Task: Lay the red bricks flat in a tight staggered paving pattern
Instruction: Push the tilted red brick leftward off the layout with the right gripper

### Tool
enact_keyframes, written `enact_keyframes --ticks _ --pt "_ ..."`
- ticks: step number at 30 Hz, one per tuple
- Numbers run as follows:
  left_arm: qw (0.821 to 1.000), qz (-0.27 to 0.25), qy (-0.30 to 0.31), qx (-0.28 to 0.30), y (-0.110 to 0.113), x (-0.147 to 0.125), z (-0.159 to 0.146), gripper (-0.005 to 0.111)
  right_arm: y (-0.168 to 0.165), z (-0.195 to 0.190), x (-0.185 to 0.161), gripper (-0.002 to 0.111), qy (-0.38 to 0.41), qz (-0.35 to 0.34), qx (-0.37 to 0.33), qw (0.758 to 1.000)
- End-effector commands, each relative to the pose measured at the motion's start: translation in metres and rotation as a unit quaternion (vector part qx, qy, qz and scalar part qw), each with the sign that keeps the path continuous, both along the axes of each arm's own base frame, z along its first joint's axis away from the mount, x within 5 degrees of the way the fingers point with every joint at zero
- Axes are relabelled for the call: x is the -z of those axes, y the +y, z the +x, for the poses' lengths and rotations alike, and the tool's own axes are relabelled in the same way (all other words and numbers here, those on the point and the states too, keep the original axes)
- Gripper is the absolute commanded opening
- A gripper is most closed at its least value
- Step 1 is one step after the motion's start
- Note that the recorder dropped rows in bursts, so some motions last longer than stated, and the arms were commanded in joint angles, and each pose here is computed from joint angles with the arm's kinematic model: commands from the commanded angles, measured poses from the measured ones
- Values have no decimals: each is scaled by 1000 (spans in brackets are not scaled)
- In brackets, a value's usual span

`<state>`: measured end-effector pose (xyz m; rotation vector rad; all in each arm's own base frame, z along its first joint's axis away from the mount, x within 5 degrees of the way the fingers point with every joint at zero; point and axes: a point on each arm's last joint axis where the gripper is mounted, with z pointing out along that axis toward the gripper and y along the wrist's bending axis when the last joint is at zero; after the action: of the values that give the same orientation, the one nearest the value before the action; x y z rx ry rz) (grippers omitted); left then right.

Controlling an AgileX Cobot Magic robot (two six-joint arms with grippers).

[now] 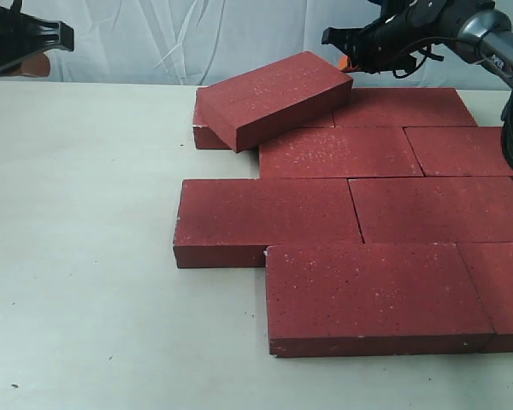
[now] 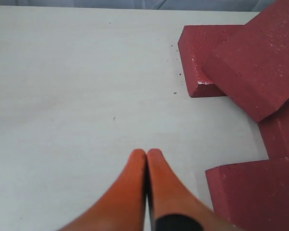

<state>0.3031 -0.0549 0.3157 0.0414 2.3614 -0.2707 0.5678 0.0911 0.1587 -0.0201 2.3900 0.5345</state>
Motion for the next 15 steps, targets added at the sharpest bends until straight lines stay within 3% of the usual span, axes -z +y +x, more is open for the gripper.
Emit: enact_keyframes --ticks 1,15 --pt "1000 -7 -12 -3 1 -5 -1 0 25 -11 1 -1 20 -10 -83 996" --pt "1000 -9 -12 -3 1 -5 -1 0 116 -56 8 -1 87 -34 -251 963"
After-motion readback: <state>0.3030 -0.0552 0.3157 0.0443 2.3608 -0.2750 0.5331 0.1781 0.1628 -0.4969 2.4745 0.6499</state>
